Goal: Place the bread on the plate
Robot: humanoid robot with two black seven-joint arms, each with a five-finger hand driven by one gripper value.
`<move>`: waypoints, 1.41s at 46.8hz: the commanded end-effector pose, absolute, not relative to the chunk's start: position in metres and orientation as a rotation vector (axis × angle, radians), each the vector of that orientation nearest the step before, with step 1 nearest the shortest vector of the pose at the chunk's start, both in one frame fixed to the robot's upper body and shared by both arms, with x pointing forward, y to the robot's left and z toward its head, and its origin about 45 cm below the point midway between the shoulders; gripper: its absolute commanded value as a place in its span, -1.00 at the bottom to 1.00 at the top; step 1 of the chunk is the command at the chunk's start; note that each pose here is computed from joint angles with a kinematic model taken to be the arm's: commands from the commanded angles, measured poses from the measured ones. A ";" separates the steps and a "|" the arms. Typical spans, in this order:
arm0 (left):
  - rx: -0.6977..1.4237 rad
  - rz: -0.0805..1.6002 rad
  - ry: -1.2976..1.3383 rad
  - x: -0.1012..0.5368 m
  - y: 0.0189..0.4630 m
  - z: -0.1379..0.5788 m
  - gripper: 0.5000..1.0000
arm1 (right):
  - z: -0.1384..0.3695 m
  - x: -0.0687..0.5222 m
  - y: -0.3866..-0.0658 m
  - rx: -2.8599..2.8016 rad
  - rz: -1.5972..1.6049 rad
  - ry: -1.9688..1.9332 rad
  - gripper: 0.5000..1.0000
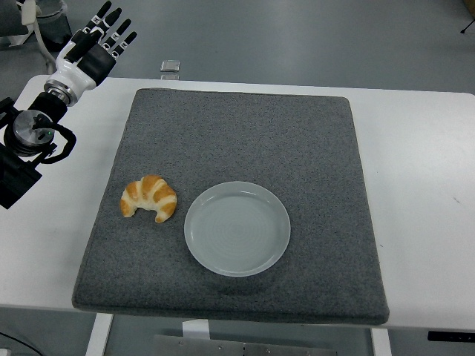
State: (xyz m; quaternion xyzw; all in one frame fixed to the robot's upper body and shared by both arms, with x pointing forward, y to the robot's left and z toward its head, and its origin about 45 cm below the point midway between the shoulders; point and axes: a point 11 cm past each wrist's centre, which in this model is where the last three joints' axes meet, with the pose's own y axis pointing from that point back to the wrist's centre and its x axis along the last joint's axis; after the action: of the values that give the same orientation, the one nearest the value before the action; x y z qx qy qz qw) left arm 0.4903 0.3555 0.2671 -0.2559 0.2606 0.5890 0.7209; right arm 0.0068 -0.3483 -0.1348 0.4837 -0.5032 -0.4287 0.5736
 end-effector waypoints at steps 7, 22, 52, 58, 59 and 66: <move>-0.342 1.288 0.405 0.488 0.358 0.282 0.99 | -0.135 0.007 -0.348 1.133 -1.005 -1.179 0.72; -0.188 1.173 0.145 0.488 0.352 0.326 0.99 | -0.135 0.007 -0.348 1.133 -1.005 -1.179 0.72; 0.458 0.764 -0.136 0.386 0.324 0.301 0.98 | -0.135 0.007 -0.348 1.133 -1.005 -1.179 0.72; 0.600 0.681 -0.209 0.367 0.331 0.288 0.98 | -0.135 0.007 -0.348 1.133 -1.005 -1.179 0.72; 0.619 0.671 -0.222 0.365 0.332 0.286 0.98 | -0.135 0.007 -0.348 1.133 -1.005 -1.179 0.73; 0.717 0.614 -0.315 0.358 0.337 0.283 0.98 | -0.135 0.007 -0.348 1.133 -1.005 -1.179 0.72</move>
State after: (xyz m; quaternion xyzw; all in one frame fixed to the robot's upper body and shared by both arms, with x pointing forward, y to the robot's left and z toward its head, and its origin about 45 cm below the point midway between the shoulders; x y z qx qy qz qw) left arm 0.3597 0.3358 0.2839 0.3294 -0.1354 0.3036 0.8838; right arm 0.0068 -0.3483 -0.1348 0.4837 -0.5032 -0.4287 0.5736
